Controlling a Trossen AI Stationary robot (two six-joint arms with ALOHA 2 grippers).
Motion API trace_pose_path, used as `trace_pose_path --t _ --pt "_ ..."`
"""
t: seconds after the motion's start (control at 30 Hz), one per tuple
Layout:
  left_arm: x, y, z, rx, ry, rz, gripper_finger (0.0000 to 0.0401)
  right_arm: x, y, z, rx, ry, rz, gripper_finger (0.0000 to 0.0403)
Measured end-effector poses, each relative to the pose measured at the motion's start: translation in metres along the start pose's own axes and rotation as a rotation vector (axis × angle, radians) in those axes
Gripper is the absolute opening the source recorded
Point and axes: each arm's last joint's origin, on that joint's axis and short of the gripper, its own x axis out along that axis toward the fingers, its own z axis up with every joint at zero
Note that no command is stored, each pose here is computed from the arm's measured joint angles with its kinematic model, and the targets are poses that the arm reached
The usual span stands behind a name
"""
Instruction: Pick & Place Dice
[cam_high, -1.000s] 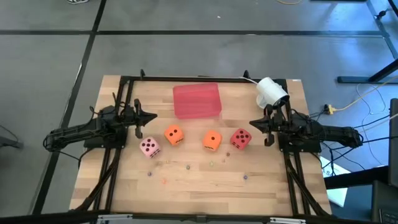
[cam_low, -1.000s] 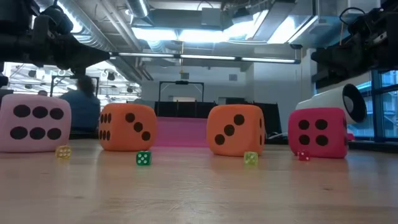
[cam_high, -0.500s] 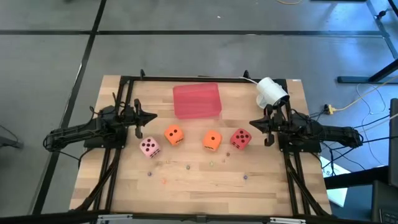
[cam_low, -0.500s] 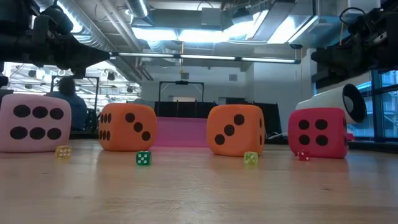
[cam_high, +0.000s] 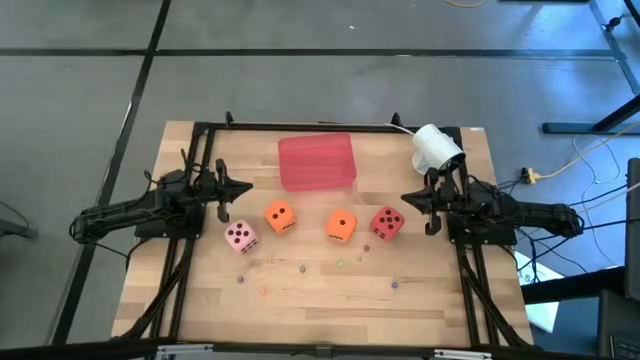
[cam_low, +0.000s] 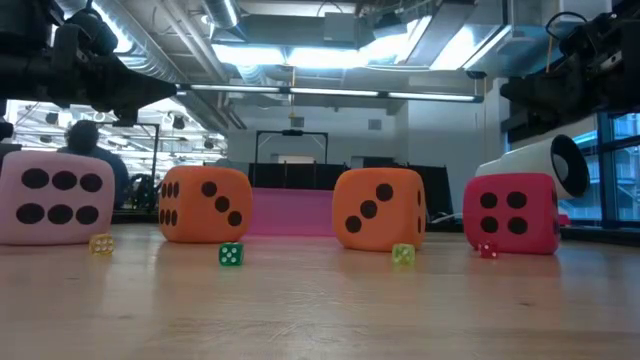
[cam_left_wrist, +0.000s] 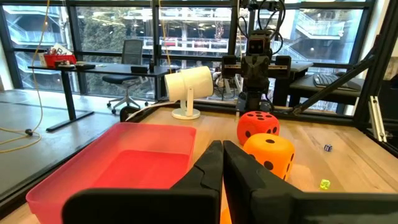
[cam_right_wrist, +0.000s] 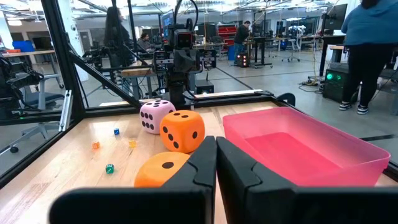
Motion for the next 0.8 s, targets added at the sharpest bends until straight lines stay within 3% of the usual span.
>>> trace_pose_path --t 0.63,0.8 --pt "0.0 0.0 -0.0001 0.002 0.001 0.0 0.0006 0.0 0.0 0.0001 0.0 -0.001 0.0 0.0013" --pt "0.0001 0.0002 -0.0015 0.24 0.016 0.002 0.0006 0.0 0.0 0.0 0.0 0.0 0.0 0.0013"
